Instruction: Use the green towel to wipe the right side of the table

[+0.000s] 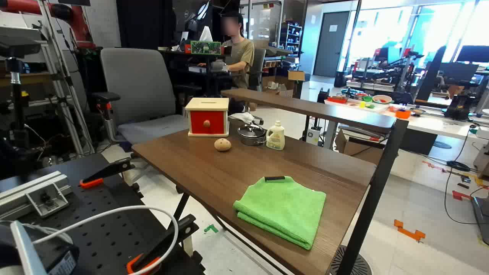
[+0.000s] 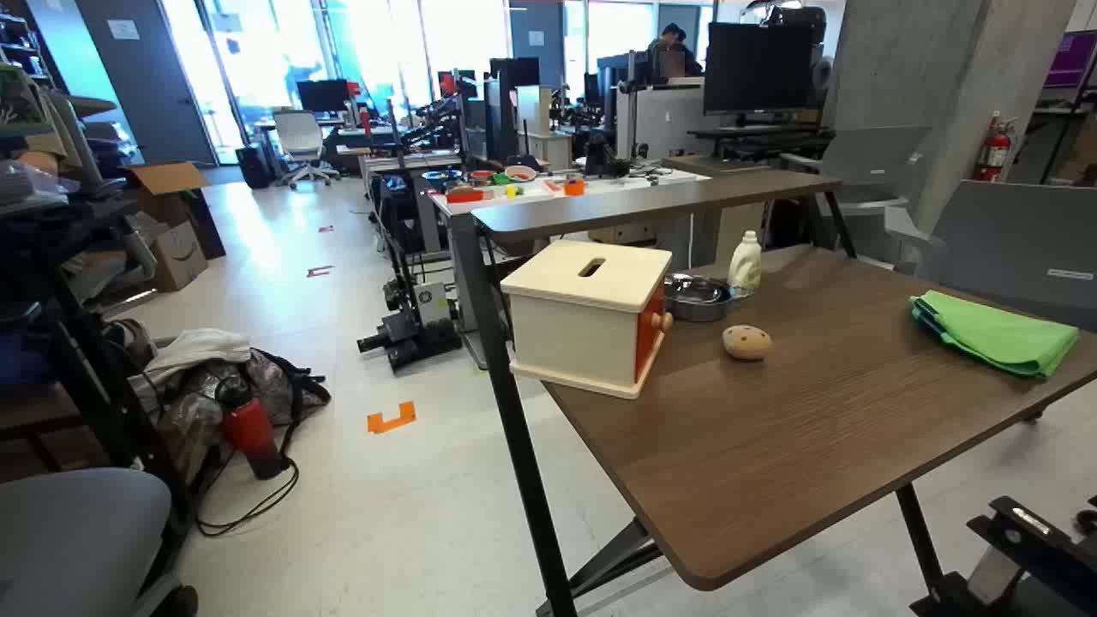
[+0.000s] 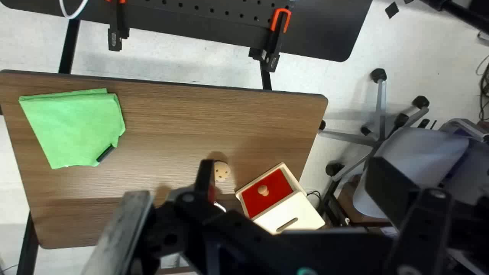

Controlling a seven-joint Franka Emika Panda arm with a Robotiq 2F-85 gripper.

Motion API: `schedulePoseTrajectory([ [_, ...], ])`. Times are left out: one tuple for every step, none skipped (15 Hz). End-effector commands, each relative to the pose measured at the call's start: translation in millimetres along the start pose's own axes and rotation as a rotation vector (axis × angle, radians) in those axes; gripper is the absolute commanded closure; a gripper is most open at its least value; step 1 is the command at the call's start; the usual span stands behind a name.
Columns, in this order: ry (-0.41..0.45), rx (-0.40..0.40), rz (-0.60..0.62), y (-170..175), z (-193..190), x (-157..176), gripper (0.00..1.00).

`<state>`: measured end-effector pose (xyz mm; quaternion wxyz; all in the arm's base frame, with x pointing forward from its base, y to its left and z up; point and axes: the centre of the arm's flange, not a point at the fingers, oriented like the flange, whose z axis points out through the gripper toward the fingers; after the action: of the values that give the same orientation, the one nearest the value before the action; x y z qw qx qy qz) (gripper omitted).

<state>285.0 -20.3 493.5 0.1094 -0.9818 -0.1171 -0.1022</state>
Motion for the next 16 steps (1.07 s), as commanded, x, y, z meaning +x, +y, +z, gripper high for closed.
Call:
schedulePoseTrajectory([
  [0.001, 0.000, 0.000, 0.0, -0.3, 0.1, 0.00],
  [-0.006, -0.016, 0.009, 3.7, 6.9, 2.4, 0.00],
  [-0.014, -0.026, 0.022, 7.7, 14.2, 2.8, 0.00],
  [-0.022, -0.040, 0.036, 12.8, 24.4, 1.8, 0.00],
  [-0.026, -0.055, 0.053, 18.9, 34.6, 2.6, 0.00],
  [-0.025, -0.075, 0.077, 27.2, 46.2, 4.6, 0.00],
  [-0.021, -0.098, 0.101, 35.8, 56.6, 7.9, 0.00],
  [-0.024, -0.121, 0.128, 47.0, 68.6, 12.8, 0.00],
  [-0.023, -0.141, 0.156, 57.9, 80.2, 17.0, 0.00],
  [-0.018, -0.167, 0.187, 70.4, 92.7, 21.7, 0.00],
  [-0.012, -0.187, 0.212, 81.9, 105.3, 25.3, 0.00],
  [-0.006, -0.221, 0.235, 94.8, 118.7, 28.0, 0.00],
  [-0.004, -0.246, 0.255, 105.3, 129.9, 30.1, 0.00],
  [-0.019, -0.271, 0.278, 118.8, 145.6, 30.7, 0.00],
  [-0.037, -0.286, 0.297, 130.1, 158.8, 30.6, 0.00],
  [-0.061, -0.294, 0.313, 141.4, 172.5, 28.5, 0.00],
])
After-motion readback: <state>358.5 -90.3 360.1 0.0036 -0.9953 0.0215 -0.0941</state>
